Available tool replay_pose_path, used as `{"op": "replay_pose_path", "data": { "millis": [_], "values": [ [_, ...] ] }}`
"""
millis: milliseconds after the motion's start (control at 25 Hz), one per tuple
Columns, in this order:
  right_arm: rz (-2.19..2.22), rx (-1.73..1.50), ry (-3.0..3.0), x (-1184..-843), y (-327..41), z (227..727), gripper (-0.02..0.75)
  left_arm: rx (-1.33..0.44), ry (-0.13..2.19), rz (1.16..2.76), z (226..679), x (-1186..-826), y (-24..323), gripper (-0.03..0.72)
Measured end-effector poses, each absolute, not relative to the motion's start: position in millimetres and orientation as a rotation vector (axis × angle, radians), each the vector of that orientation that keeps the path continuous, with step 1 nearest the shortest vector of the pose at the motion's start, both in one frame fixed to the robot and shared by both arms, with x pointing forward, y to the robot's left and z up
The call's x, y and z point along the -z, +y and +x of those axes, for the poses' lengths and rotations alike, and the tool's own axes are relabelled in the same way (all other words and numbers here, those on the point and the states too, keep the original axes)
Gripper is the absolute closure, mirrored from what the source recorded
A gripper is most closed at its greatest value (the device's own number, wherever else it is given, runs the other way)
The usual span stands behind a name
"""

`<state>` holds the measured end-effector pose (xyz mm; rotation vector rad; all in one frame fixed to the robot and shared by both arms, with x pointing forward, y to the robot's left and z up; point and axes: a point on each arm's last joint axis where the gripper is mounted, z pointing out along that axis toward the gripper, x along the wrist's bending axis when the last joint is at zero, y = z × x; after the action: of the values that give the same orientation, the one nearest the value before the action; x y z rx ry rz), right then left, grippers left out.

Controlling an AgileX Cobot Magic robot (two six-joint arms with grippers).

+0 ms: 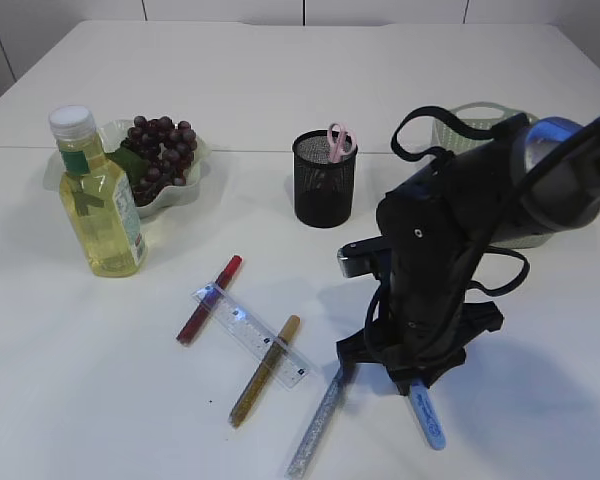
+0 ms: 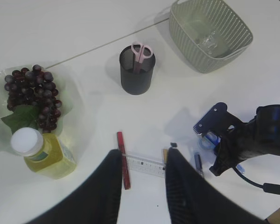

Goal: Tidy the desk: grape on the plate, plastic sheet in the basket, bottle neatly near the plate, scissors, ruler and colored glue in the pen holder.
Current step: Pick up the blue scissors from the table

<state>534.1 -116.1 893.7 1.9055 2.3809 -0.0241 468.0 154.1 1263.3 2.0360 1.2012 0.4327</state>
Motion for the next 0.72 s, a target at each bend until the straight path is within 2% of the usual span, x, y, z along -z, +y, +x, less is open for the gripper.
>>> {"op": "replay_pose_path", "data": {
  "millis": [720],
  "values": [
    [1.917, 0.029, 2.38, -893.4, -115.2, 534.5, 0.498, -0.433, 1.201, 2.036, 468.0, -1263.3, 154.1, 0.446]
  ]
}}
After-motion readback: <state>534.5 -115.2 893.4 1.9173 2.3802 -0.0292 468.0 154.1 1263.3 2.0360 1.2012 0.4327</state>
